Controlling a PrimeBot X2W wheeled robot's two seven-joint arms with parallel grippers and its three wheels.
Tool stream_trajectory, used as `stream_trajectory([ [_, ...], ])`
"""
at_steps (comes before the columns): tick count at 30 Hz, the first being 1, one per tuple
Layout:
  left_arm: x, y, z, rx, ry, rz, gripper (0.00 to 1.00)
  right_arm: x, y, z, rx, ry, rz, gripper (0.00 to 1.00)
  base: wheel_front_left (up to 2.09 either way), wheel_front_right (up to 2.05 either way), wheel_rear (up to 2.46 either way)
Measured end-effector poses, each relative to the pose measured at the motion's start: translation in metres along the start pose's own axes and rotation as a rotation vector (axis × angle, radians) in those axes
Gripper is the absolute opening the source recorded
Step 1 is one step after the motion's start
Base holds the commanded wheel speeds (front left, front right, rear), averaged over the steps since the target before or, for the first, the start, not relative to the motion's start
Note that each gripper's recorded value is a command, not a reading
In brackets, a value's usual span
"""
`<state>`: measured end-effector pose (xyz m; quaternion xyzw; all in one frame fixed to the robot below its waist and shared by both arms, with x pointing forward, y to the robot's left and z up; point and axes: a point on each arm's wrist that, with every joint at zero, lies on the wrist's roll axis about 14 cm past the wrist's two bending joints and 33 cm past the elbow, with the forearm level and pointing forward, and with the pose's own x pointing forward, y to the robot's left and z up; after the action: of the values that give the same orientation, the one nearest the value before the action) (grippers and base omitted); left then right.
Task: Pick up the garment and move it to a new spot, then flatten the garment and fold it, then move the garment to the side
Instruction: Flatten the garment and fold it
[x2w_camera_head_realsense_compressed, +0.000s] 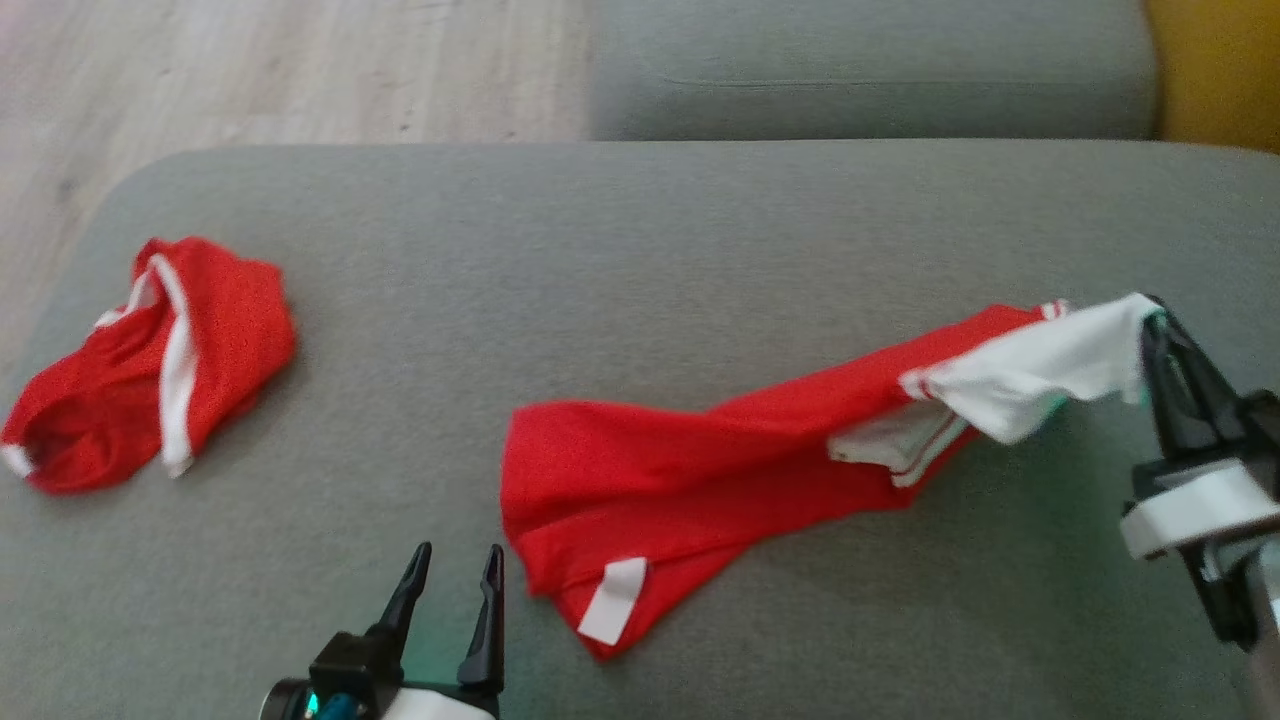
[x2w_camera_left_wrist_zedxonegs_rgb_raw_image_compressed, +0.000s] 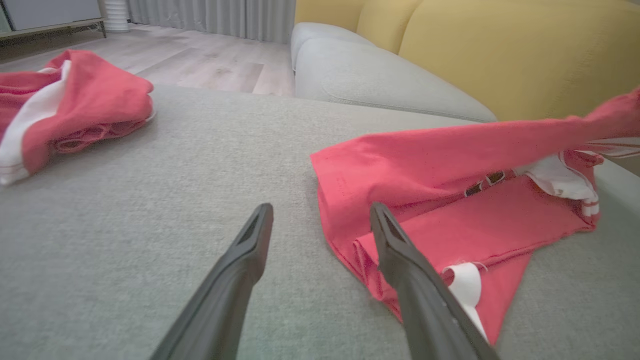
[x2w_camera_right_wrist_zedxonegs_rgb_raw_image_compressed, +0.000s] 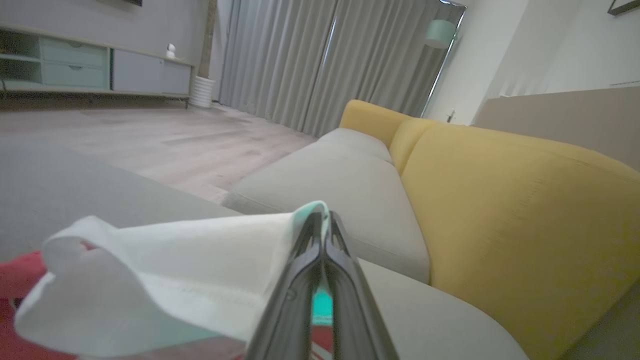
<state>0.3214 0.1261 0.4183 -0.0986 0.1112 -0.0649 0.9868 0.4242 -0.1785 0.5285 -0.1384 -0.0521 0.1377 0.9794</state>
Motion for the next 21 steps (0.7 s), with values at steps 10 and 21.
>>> stream_trajectory([
  [10, 0.014, -0.018, -0.008, 0.010, 0.038, -0.065, 1.00, -0.087, -0.038, -0.120, 0.076, 0.409, -0.187, 1.00, 0.00, 0.00, 0.00],
  [21, 0.064, -0.031, -0.001, -0.064, 0.071, -0.149, 1.00, -0.058, 0.011, -0.110, 0.167, 0.351, -0.141, 1.00, 0.00, 0.00, 0.00],
])
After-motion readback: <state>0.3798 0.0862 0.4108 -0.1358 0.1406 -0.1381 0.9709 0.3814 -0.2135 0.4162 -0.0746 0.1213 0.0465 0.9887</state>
